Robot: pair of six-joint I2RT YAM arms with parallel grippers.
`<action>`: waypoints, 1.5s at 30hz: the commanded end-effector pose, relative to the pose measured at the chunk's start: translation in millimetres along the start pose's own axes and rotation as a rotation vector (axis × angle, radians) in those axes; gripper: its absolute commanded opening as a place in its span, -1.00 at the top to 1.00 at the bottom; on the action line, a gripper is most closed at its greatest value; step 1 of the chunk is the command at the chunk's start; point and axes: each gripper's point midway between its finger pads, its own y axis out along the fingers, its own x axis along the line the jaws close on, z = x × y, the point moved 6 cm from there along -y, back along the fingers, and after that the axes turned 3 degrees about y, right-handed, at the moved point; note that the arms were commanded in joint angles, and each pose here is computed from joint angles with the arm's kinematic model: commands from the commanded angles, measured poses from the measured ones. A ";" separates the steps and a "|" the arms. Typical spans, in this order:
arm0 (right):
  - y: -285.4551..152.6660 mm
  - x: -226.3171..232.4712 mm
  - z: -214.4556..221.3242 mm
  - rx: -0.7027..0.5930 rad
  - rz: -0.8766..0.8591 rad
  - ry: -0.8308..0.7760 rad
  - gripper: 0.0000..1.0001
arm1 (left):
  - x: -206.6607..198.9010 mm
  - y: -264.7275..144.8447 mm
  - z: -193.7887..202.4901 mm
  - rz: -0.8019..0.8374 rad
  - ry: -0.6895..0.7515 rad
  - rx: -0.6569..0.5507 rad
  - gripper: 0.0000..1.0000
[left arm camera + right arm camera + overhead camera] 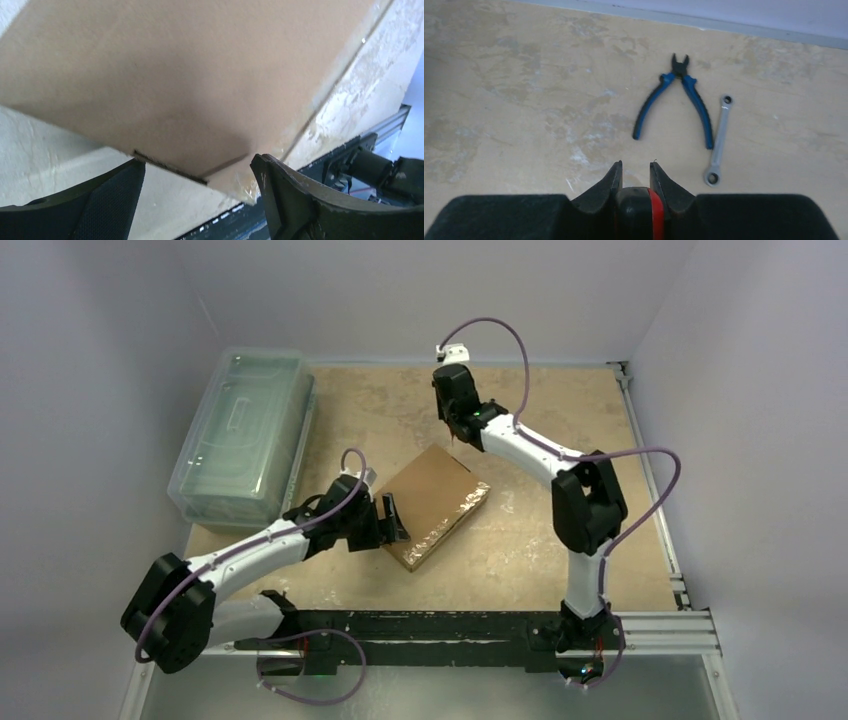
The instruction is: Unpack the express box
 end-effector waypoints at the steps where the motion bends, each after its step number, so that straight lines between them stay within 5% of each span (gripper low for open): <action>1: -51.4 -45.1 -36.6 -0.028 0.141 -0.023 1.00 | -5.3 -23.4 9.8 0.014 0.000 0.011 -0.65; 8: -122.5 -80.1 13.0 0.051 0.093 0.052 1.00 | -19.2 -63.3 -10.1 -0.023 0.170 -0.020 -0.70; 13: -154.1 -92.8 64.8 0.133 0.024 0.123 1.00 | -53.1 -77.8 -62.4 -0.029 0.306 -0.126 -0.74; 20: -167.4 -90.3 102.9 0.149 -0.029 0.372 1.00 | -77.3 -35.2 -143.9 -0.020 0.330 -0.163 -0.73; 25: -165.7 -79.8 107.9 0.119 -0.062 0.626 1.00 | -45.8 4.0 -177.7 -0.239 0.327 -0.190 -0.73; 35: -149.9 -76.1 105.3 0.043 -0.058 0.700 1.00 | -14.7 51.3 -145.5 -0.026 0.174 -0.022 -0.73; 45: -104.9 -49.1 58.2 -0.034 -0.183 0.576 1.00 | -2.7 16.3 -90.4 0.045 0.073 -0.018 -0.72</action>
